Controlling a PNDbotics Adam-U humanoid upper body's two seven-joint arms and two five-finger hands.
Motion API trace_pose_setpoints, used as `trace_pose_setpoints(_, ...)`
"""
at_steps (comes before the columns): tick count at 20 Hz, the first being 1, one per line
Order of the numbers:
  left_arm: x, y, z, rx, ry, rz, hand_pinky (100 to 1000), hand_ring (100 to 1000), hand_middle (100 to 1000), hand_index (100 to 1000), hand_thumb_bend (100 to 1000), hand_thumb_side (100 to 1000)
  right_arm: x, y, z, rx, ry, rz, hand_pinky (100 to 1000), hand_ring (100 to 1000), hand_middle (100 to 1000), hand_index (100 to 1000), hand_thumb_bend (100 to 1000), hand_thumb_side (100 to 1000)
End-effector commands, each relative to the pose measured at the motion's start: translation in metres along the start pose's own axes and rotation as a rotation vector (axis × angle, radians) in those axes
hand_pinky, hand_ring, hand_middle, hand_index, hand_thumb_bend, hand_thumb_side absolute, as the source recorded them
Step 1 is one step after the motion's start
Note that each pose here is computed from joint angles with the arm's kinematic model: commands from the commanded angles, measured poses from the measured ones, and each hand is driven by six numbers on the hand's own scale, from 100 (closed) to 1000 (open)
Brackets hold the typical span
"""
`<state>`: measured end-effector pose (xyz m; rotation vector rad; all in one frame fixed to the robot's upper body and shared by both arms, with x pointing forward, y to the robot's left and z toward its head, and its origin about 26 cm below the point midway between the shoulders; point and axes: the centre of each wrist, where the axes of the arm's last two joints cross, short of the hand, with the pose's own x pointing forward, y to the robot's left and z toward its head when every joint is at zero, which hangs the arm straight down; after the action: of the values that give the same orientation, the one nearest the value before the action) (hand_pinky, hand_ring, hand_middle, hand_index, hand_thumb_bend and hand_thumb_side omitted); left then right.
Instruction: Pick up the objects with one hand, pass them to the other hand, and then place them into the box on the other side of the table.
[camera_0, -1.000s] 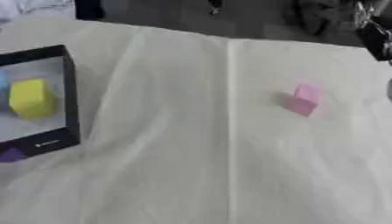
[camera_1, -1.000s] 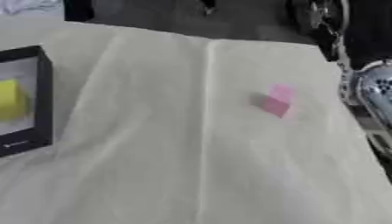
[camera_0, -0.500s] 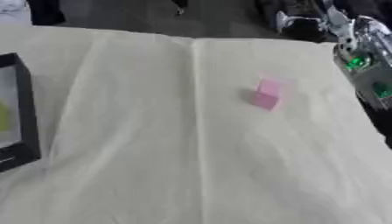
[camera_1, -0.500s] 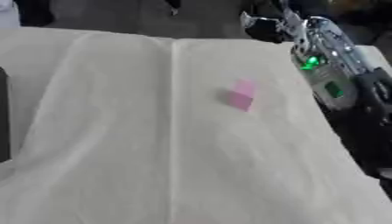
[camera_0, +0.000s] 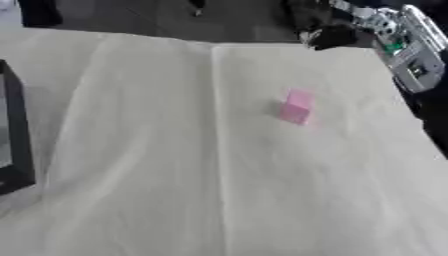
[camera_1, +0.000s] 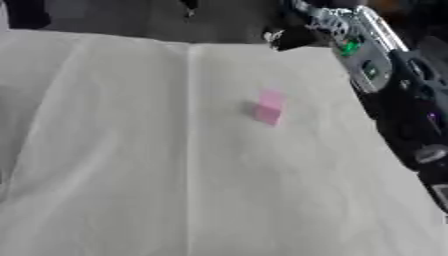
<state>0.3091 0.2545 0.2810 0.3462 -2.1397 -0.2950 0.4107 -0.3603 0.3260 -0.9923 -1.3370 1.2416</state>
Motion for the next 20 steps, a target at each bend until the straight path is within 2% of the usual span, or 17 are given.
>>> trace_pose_setpoints(1, 0.004, 0.004, 0.001, 0.027, -0.048, 0.045, 794, 743, 844, 937, 284, 1000, -0.020, -0.019, 0.006, 0.098, 0.013, 0.048, 885, 943, 905, 934, 100, 579)
trace_pose_setpoints(5, -0.004, 0.002, 0.007, 0.049, -0.038, 0.096, 796, 743, 845, 936, 309, 1000, -0.030, -0.022, 0.006, 0.211, 0.004, 0.079, 892, 943, 889, 928, 100, 571)
trace_pose_setpoints(9, -0.010, 0.002, 0.011, 0.060, -0.012, 0.116, 795, 742, 842, 930, 306, 1000, -0.038, -0.021, 0.007, 0.301, -0.026, 0.088, 890, 943, 884, 937, 100, 641)
trace_pose_setpoints(12, -0.011, 0.003, 0.012, 0.073, 0.009, 0.117, 793, 739, 840, 926, 301, 1000, -0.042, -0.018, 0.010, 0.333, -0.067, 0.070, 888, 946, 882, 943, 100, 651)
trace_pose_setpoints(17, -0.013, 0.004, 0.013, 0.082, 0.025, 0.112, 791, 737, 837, 924, 296, 1000, -0.041, -0.015, 0.020, 0.363, -0.108, 0.093, 886, 944, 866, 940, 107, 567)
trace_pose_setpoints(18, -0.013, 0.004, 0.013, 0.083, 0.028, 0.112, 791, 737, 837, 924, 296, 1000, -0.039, -0.014, 0.022, 0.364, -0.112, 0.102, 886, 943, 864, 938, 123, 552)
trace_pose_setpoints(20, -0.014, 0.003, 0.014, 0.085, 0.030, 0.112, 790, 735, 835, 923, 293, 1000, -0.036, -0.012, 0.025, 0.353, -0.112, 0.114, 883, 933, 843, 928, 190, 461)
